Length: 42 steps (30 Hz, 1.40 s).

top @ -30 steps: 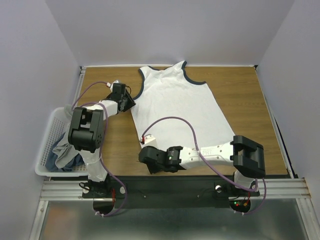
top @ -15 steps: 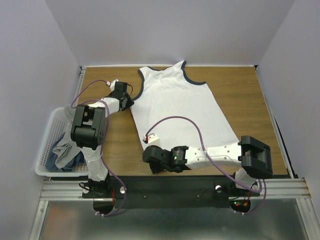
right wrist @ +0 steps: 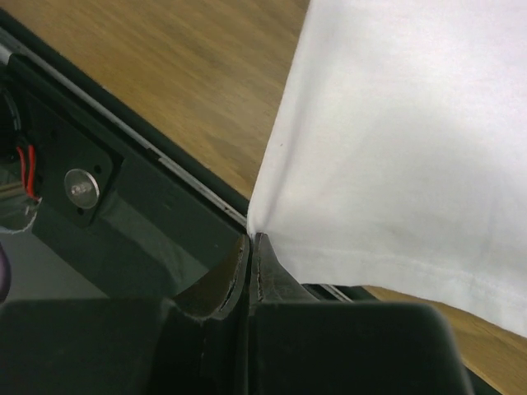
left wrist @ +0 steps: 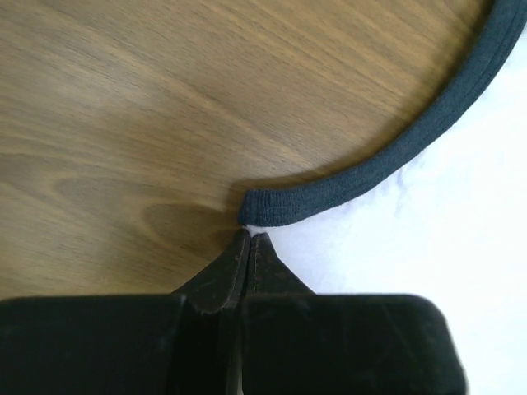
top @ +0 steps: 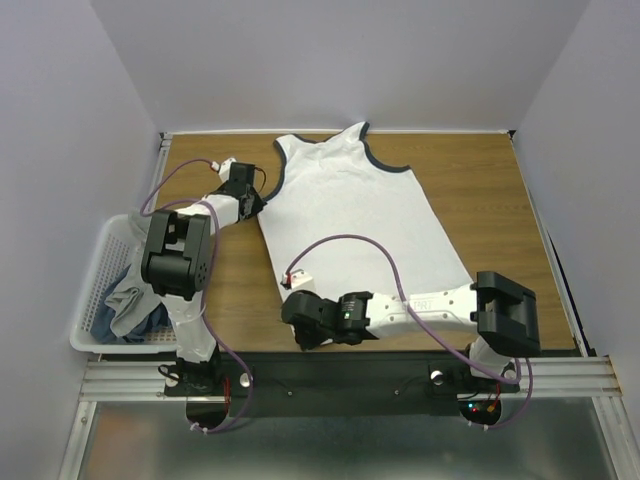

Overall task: Fold and stack the tank tops
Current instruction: Fold the tank top

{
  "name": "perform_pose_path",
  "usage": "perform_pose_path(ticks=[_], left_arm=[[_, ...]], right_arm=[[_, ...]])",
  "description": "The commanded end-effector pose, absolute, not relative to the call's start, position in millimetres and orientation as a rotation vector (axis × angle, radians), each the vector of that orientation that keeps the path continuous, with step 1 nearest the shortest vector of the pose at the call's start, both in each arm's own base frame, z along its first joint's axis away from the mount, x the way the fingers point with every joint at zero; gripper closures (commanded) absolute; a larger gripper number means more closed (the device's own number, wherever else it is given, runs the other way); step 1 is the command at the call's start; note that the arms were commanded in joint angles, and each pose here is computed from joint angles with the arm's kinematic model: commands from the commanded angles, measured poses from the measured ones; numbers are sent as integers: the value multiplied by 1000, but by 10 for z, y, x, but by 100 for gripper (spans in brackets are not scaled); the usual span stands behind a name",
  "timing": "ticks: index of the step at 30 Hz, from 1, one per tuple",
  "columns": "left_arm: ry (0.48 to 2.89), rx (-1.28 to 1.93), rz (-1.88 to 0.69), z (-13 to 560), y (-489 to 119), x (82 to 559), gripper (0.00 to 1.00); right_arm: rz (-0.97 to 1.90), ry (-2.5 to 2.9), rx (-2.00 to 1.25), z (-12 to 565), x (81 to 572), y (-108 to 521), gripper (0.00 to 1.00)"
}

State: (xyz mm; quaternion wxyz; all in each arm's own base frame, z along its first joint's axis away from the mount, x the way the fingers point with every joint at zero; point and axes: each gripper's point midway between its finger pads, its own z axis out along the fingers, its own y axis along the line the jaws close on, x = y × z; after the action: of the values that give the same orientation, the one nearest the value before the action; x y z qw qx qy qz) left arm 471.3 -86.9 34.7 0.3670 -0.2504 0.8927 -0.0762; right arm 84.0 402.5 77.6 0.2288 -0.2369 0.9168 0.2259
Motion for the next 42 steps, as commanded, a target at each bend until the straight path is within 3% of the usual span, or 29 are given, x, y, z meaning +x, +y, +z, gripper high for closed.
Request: perform_pose_path(ticks=[1, 7, 15, 28, 42], left_arm=[[2120, -722, -132, 932, -538, 4801, 100], [2055, -834, -99, 1106, -52, 4751, 100], [2090, -769, -173, 1131, -210, 4905, 100], [2134, -670, -205, 1172, -984, 5185, 100], [2178, -591, -258, 1034, -1604, 5293, 100]], right_arm=[[853, 2516, -771, 936, 560, 4442, 100], [985, 2498, -892, 968, 326, 4941, 100], [991, 2456, -832, 1116, 507, 5030, 100], [885, 2470, -573, 1144, 962, 4285, 100], [773, 2518, -423, 850, 995, 3706, 100]])
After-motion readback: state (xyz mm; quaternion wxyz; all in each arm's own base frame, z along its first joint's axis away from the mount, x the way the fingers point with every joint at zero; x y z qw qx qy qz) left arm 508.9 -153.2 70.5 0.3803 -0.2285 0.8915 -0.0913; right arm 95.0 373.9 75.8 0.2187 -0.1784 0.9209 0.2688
